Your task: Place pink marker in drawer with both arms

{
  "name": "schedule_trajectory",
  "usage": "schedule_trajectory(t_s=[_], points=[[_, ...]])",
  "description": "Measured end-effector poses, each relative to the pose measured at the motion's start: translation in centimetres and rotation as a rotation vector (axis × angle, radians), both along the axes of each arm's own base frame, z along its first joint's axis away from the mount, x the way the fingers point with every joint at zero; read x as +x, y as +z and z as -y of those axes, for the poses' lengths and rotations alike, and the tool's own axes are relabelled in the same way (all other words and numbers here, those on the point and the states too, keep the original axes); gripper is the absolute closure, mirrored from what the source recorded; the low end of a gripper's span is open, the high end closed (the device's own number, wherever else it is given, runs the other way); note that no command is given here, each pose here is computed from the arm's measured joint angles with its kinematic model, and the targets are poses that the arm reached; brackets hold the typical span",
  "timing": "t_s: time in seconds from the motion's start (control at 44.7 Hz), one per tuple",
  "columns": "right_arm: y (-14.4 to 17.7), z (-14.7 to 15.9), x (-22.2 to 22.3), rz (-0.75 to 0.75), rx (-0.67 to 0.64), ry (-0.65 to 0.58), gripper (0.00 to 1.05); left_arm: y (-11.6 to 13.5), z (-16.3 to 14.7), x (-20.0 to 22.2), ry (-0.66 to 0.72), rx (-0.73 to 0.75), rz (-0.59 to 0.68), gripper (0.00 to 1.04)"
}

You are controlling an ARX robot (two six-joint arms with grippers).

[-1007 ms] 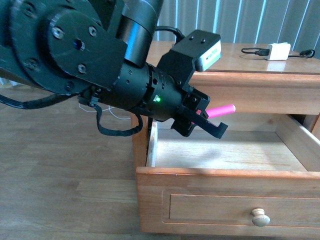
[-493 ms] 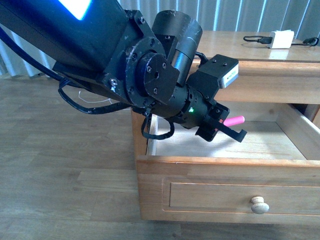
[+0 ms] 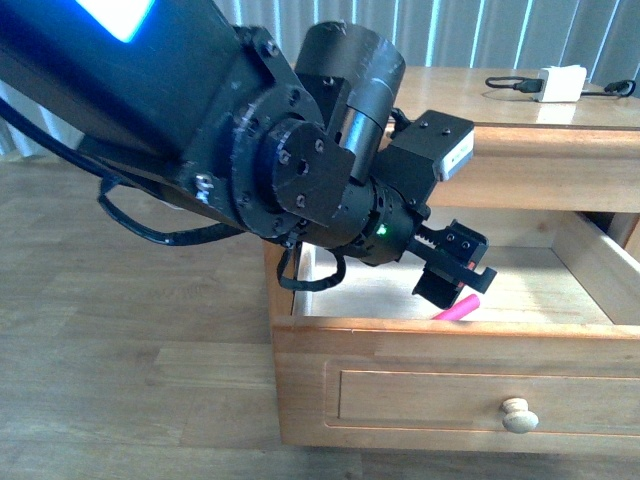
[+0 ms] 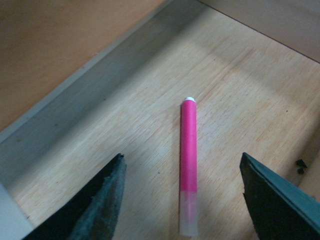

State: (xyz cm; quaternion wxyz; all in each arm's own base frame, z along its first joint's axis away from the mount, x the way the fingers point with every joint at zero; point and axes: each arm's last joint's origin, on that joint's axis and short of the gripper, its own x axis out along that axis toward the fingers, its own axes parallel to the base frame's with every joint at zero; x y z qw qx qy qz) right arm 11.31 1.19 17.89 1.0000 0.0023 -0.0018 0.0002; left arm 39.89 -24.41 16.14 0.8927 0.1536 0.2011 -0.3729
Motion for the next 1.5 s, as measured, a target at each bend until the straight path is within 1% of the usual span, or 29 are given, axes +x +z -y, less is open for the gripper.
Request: schedule_trajectory(t_s=[0.09,0.112,0.157,0.201,0.291,0.381,0.47,0.582,0.672,0.716,0.806,0.94,1.007,1.075,1.254,1.276,1.299,1.321,1.366,1.433,1.5], points=[[0.0,0.0,0.0,0.0,0.0,0.0,0.09,1.8,-1.1,-1.0,0.045,-0.03,0.029,0.18],[0.0,0.0,0.0,0.0,0.0,0.0,0.09,2.1,-1.3,-1.2,0.051,-0.034,0.035,0.16],[0.0,0.0,0.0,0.0,0.0,0.0,0.09,3.3,-2.2,-1.8,0.083,-0.062,0.058,0.09],[0.0,0.0,0.0,0.0,0.0,0.0,0.09,4.3,-3.0,-2.3,0.119,-0.082,0.086,0.05],[0.0,0.0,0.0,0.0,0.0,0.0,0.09,6.2,-5.0,-3.5,0.213,-0.143,0.142,0.07],[0.0,0.0,0.0,0.0,0.0,0.0,0.09,7.7,-7.3,-5.0,0.299,-0.196,0.17,0.06],[0.0,0.0,0.0,0.0,0.0,0.0,0.09,9.6,-11.3,-8.2,0.425,-0.24,0.237,0.06],[0.0,0.0,0.0,0.0,0.0,0.0,0.09,10.7,-14.1,-11.6,0.499,-0.239,0.306,0.06],[0.0,0.0,0.0,0.0,0.0,0.0,0.09,11.5,-16.7,-16.0,0.593,-0.25,0.404,0.06],[0.0,0.0,0.0,0.0,0.0,0.0,0.09,11.4,-17.5,-17.8,0.641,-0.256,0.432,0.06],[0.0,0.0,0.0,0.0,0.0,0.0,0.09,10.4,-19.4,-21.4,0.735,-0.262,0.426,0.06],[0.0,0.0,0.0,0.0,0.0,0.0,0.09,7.4,-22.3,-26.6,0.904,-0.333,0.323,0.06],[0.0,0.0,0.0,0.0,0.0,0.0,0.09,6.1,-23.3,-28.5,0.949,-0.404,0.276,0.06],[0.0,0.0,0.0,0.0,0.0,0.0,0.09,5.0,-23.7,-29.4,0.973,-0.447,0.245,0.06],[0.0,0.0,0.0,0.0,0.0,0.0,0.09,5.0,-23.7,-29.5,0.978,-0.492,0.238,0.06],[0.0,0.0,0.0,0.0,0.0,0.0,0.09,5.0,-23.8,-29.6,0.958,-0.489,0.249,0.08],[0.0,0.0,0.0,0.0,0.0,0.0,0.09,4.9,-23.9,-29.7,0.898,-0.495,0.276,0.13],[0.0,0.0,0.0,0.0,0.0,0.0,0.09,4.6,-24.1,-29.8,0.85,-0.469,0.313,0.18],[0.0,0.0,0.0,0.0,0.0,0.0,0.09,4.3,-24.3,-30.1,0.806,-0.422,0.366,0.29],[0.0,0.0,0.0,0.0,0.0,0.0,0.09,3.8,-24.4,-30.1,0.787,-0.37,0.397,0.45],[0.0,0.0,0.0,0.0,0.0,0.0,0.09,3.2,-24.4,-30.1,0.78,-0.348,0.397,0.58]])
